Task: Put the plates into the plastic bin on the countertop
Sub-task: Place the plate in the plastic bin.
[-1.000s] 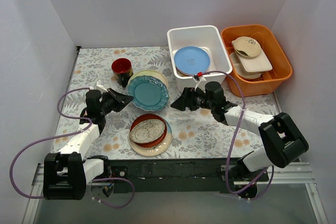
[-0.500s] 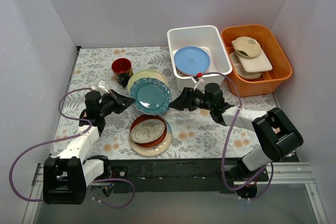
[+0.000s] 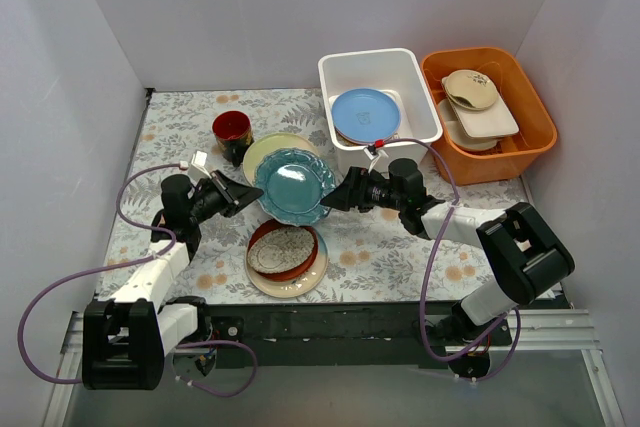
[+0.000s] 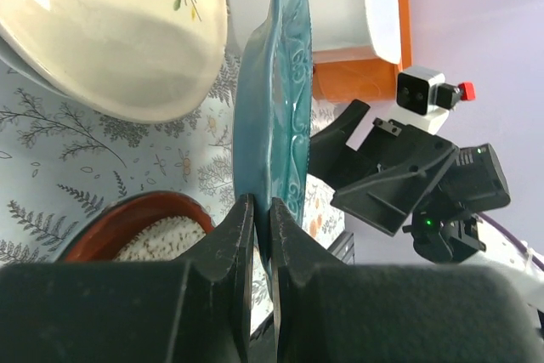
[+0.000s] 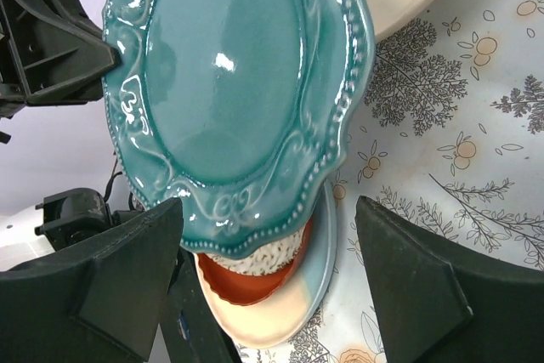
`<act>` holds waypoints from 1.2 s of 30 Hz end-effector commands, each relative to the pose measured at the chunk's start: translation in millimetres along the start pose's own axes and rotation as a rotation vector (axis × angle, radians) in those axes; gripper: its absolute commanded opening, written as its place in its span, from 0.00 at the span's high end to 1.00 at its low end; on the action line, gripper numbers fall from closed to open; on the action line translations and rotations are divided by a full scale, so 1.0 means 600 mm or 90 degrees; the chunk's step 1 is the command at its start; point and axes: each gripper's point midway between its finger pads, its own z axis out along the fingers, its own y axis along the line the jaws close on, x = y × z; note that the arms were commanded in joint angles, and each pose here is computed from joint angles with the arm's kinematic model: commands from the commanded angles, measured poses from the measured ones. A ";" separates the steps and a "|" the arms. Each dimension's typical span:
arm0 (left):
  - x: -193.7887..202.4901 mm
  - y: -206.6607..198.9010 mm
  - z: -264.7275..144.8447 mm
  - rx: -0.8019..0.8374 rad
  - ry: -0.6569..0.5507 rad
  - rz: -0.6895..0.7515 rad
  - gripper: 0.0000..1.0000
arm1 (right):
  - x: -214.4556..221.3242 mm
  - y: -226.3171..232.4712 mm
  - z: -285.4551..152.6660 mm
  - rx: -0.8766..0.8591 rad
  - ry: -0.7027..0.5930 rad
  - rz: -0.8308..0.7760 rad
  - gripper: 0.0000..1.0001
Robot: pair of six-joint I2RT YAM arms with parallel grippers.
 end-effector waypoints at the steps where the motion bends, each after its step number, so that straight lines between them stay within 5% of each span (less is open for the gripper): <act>1: -0.005 -0.088 -0.020 0.138 0.007 0.079 1.00 | -0.011 0.015 0.004 -0.025 -0.013 -0.018 0.11; 10: 0.010 -0.095 -0.023 0.167 0.040 0.094 1.00 | -0.013 0.016 0.003 -0.027 -0.018 -0.011 0.12; 15: 0.019 -0.101 -0.023 0.182 0.061 0.101 1.00 | -0.012 0.017 0.006 -0.030 -0.013 -0.004 0.23; 19: 0.027 -0.096 -0.020 0.181 0.075 0.101 1.00 | -0.010 0.024 0.008 -0.048 -0.006 -0.002 0.67; 20: 0.027 -0.095 -0.019 0.180 0.075 0.101 1.00 | -0.011 0.026 0.009 -0.054 -0.007 -0.004 0.93; 21: 0.028 -0.093 -0.019 0.177 0.077 0.102 1.00 | -0.012 0.028 0.009 -0.057 -0.008 -0.005 0.99; 33: 0.023 -0.084 -0.013 0.153 0.068 0.110 1.00 | -0.016 0.040 0.005 -0.072 -0.008 -0.011 0.99; 36: 0.022 -0.081 -0.012 0.149 0.067 0.110 0.93 | -0.018 0.044 0.004 -0.073 -0.011 -0.015 0.99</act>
